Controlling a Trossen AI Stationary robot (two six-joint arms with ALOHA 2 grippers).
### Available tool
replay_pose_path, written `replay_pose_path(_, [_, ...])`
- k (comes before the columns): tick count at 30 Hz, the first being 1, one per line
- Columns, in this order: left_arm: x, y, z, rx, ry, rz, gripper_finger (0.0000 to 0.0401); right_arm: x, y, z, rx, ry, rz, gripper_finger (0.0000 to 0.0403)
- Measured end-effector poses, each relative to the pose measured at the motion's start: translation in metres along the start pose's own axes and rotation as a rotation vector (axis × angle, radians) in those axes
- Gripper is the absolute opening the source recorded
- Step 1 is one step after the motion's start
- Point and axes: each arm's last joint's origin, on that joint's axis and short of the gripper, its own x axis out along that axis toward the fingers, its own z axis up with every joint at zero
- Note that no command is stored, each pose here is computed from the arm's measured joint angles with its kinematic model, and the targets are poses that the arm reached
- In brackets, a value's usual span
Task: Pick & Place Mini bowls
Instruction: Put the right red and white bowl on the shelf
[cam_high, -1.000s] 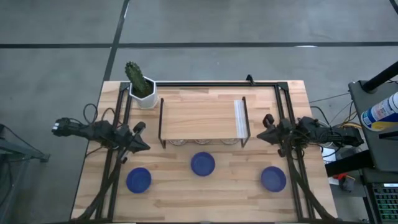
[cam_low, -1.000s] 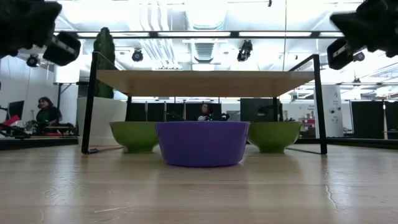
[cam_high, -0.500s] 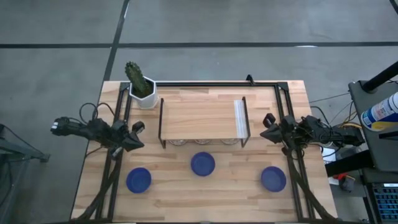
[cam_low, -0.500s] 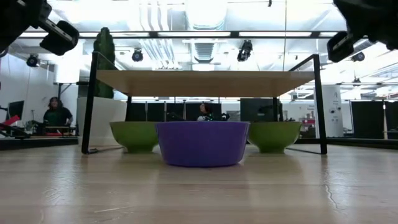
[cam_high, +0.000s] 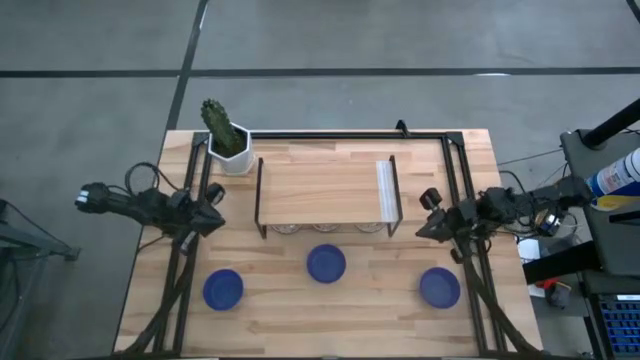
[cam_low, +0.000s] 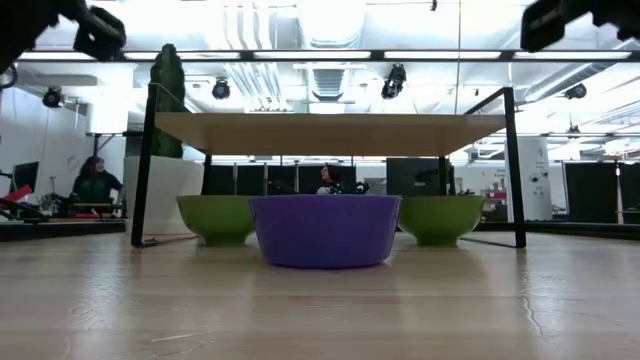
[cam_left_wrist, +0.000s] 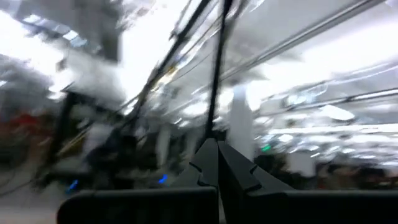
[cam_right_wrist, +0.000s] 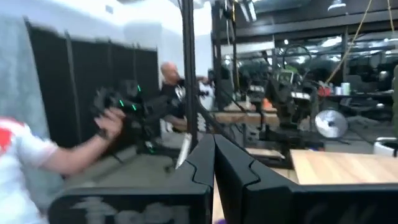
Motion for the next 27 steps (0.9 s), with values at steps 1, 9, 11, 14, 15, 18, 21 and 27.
replay_pose_path(1, [0.001,-0.001,0.000,-0.030,-0.015,-0.017,0.0000,0.006,0.002,0.002,-0.025,0.022,-0.015,0.0009])
replay_pose_path(9, [0.017,-0.001,0.009,-0.058,-0.009,-0.014,0.0000,0.069,0.022,0.023,-0.176,0.265,-0.177,0.0009])
replay_pose_path(11, [0.023,-0.002,0.010,-0.027,0.017,-0.006,0.0000,0.085,0.028,0.028,-0.184,0.334,-0.206,0.0009])
replay_pose_path(14, [0.034,-0.004,0.012,-0.011,0.042,-0.022,0.0000,0.105,0.040,0.026,-0.184,0.447,-0.224,0.0009])
replay_pose_path(15, [0.038,-0.006,0.012,0.000,0.057,-0.023,0.0000,0.111,0.045,0.024,-0.183,0.486,-0.233,0.0008])
replay_pose_path(18, [0.050,-0.010,0.008,0.026,0.100,0.008,0.0000,0.124,0.064,0.019,-0.186,0.577,-0.258,0.0008])
replay_pose_path(21, [0.064,-0.019,0.003,0.050,0.143,0.050,0.0000,0.134,0.087,0.010,-0.195,0.644,-0.286,0.0008])
replay_pose_path(27, [0.093,-0.050,-0.017,0.138,0.310,0.207,0.0000,0.149,0.128,-0.010,-0.310,0.737,-0.371,0.0008])
